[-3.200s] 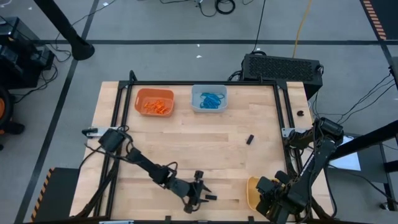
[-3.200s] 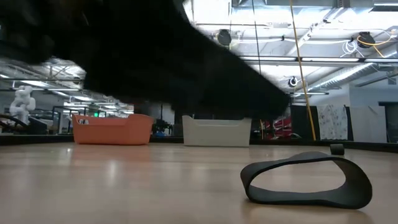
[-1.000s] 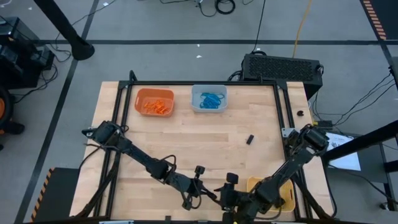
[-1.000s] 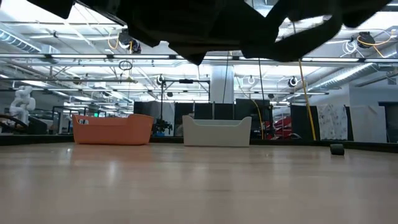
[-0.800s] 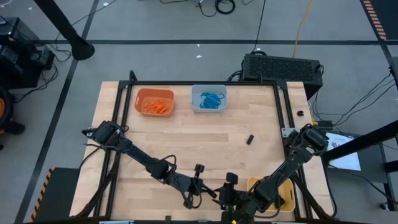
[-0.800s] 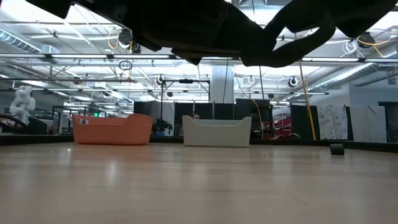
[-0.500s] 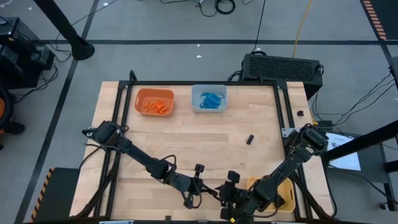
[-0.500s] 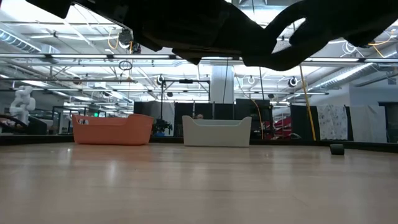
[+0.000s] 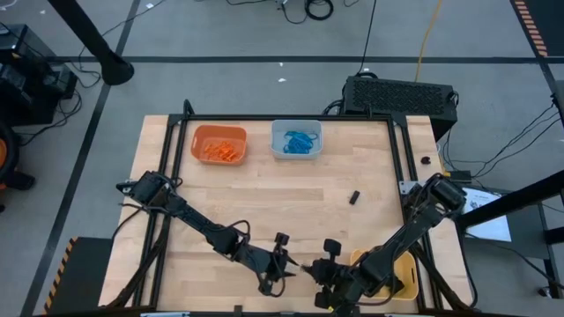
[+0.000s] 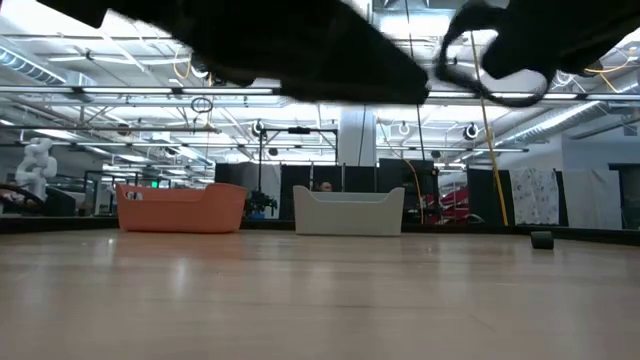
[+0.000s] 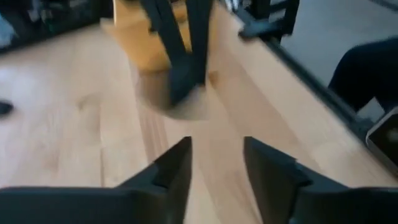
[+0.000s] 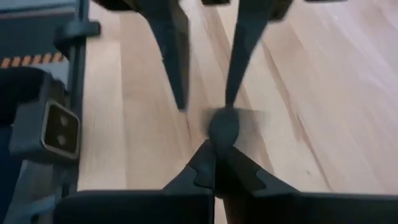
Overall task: Sort rubber bands into baskets
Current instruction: Put the black rubberband into the yellow bin
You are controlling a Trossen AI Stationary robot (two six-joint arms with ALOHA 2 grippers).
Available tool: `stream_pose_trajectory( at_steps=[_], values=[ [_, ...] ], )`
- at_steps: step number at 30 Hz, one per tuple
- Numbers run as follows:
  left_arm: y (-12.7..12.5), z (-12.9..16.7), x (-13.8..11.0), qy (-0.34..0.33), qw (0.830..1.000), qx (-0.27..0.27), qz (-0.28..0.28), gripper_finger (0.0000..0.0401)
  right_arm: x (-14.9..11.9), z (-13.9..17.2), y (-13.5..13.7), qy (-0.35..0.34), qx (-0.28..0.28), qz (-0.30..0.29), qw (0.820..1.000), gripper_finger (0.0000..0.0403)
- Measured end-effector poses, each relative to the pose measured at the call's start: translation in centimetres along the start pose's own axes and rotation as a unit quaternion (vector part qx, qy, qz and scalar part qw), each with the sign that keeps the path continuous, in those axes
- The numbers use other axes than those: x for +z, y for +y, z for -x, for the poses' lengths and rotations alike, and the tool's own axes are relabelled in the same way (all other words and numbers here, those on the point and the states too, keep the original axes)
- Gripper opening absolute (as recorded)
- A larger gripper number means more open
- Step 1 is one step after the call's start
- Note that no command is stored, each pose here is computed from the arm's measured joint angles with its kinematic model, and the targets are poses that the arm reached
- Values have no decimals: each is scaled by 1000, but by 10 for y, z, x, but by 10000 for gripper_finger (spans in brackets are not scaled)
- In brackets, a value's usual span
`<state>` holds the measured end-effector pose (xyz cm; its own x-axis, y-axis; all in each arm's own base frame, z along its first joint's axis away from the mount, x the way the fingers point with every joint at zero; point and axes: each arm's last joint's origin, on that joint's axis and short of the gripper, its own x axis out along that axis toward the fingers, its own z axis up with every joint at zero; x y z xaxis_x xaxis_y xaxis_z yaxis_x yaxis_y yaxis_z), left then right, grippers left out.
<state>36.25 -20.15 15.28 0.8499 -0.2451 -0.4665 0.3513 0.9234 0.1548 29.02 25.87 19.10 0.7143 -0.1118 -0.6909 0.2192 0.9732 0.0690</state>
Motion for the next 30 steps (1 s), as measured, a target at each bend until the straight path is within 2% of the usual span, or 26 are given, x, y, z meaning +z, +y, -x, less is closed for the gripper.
stream_pose_trajectory(
  at_steps=[6,11,15,18,21,27,30],
  values=[
    [7,13,1,59,998,8,21,210,2,35,-16,43,-26,-21,999,2],
    [14,38,2,136,989,52,27,218,1,80,-33,84,-44,-63,994,1],
    [15,59,-7,166,981,95,27,218,-11,107,-41,148,-58,-110,981,1],
    [10,78,-16,160,979,124,20,218,-25,119,-40,199,-70,-129,969,0],
    [7,92,-27,127,982,138,34,218,-39,126,-37,220,-91,-139,961,0],
    [6,99,-33,15,990,126,67,218,-57,122,-30,242,-125,-154,950,0],
    [7,99,-35,-4,990,124,62,218,-63,117,-24,279,-121,-163,939,0]
  ],
)
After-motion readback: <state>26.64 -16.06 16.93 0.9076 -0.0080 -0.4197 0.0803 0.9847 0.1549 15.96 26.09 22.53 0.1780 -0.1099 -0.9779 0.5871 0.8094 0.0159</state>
